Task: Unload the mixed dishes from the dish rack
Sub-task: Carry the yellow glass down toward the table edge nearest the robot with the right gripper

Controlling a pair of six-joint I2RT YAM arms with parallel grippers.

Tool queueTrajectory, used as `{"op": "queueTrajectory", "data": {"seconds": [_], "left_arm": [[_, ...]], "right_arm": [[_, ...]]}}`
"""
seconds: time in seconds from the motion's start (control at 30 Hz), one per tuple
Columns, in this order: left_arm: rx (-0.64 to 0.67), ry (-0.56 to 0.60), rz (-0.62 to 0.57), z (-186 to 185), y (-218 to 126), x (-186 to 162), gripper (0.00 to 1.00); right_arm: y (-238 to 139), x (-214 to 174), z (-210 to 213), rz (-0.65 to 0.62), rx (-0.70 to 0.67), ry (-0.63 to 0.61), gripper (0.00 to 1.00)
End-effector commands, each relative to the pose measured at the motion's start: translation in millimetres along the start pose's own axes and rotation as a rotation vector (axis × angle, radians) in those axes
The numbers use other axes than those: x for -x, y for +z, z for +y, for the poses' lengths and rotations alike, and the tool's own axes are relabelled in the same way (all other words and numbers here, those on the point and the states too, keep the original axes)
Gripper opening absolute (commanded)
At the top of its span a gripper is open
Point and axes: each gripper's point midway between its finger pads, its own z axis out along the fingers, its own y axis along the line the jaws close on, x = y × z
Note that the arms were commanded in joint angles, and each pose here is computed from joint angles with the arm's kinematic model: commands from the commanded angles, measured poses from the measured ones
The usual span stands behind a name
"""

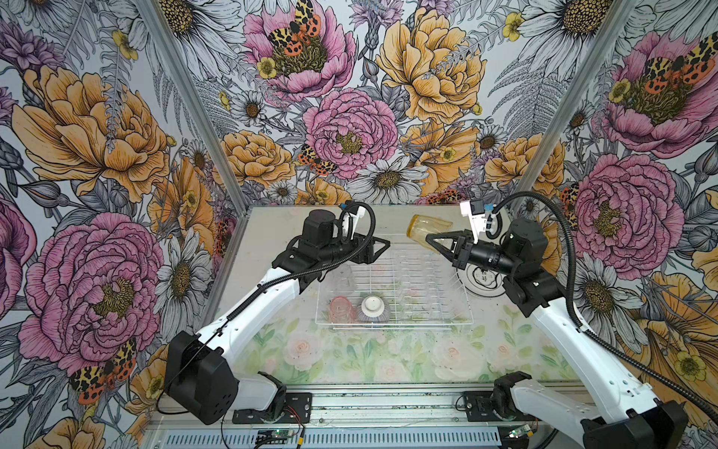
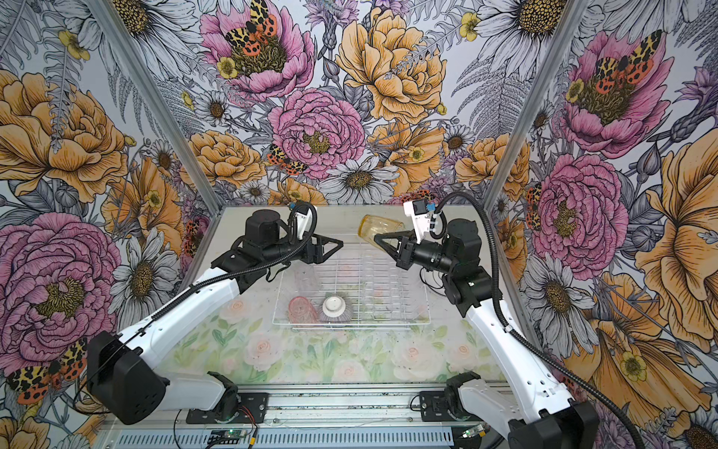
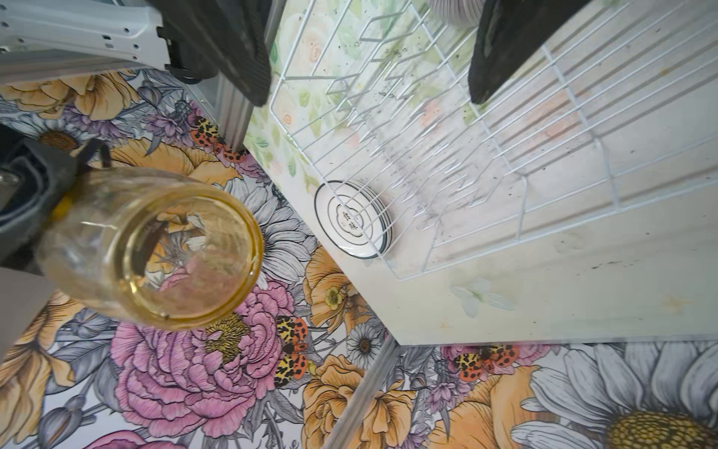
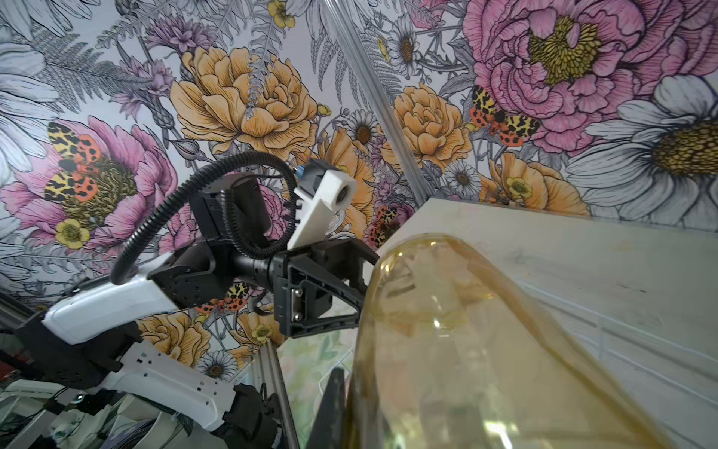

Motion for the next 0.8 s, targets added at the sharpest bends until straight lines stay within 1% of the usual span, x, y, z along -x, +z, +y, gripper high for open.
{"op": "queueTrajectory", "data": {"seconds": [0.0, 0.07, 0.13, 0.2, 0.3, 0.4, 0.5, 0.6, 0.77], "left_arm": [[0.214, 0.055, 0.016, 32.3, -20.2, -9.3, 0.81], [0.304, 0.069, 0.016, 44.4, -30.7, -11.1, 0.8], [0.365, 0.078, 0.024, 53.3, -38.6, -13.8, 0.81], [0.419, 0.082, 0.03, 61.8, -45.4, -15.3, 0.81], [0.471, 0.078, 0.038, 71.7, -51.9, -16.8, 0.82], [0.495, 0.068, 0.044, 78.4, -55.7, -17.8, 0.82], [0.505, 0.068, 0.049, 81.9, -56.0, -20.3, 0.83], [0.523, 0.07, 0.061, 87.6, -54.3, -23.6, 0.84], [0.54, 0.049, 0.077, 97.4, -51.6, -28.1, 0.87]], "right_arm": [[-24.0, -26.8, -21.1, 0.116, -0.253, -0.057, 0.0], [-39.9, -38.7, -21.0, 0.181, -0.364, -0.095, 0.0], [-53.9, -49.5, -17.0, 0.249, -0.439, -0.123, 0.0], [-62.3, -64.2, -9.1, 0.33, -0.472, -0.142, 0.0], [-69.3, -94.0, 4.9, 0.477, -0.48, -0.16, 0.0], [-73.1, -127.0, 15.4, 0.607, -0.486, -0.197, 0.0], [-69.5, -166.3, 27.8, 0.732, -0.438, -0.239, 0.0], [-62.1, -201.5, 34.8, 0.849, -0.4, -0.236, 0.0], [-59.4, -249.3, 27.7, 1.011, -0.435, -0.215, 0.0]]}}
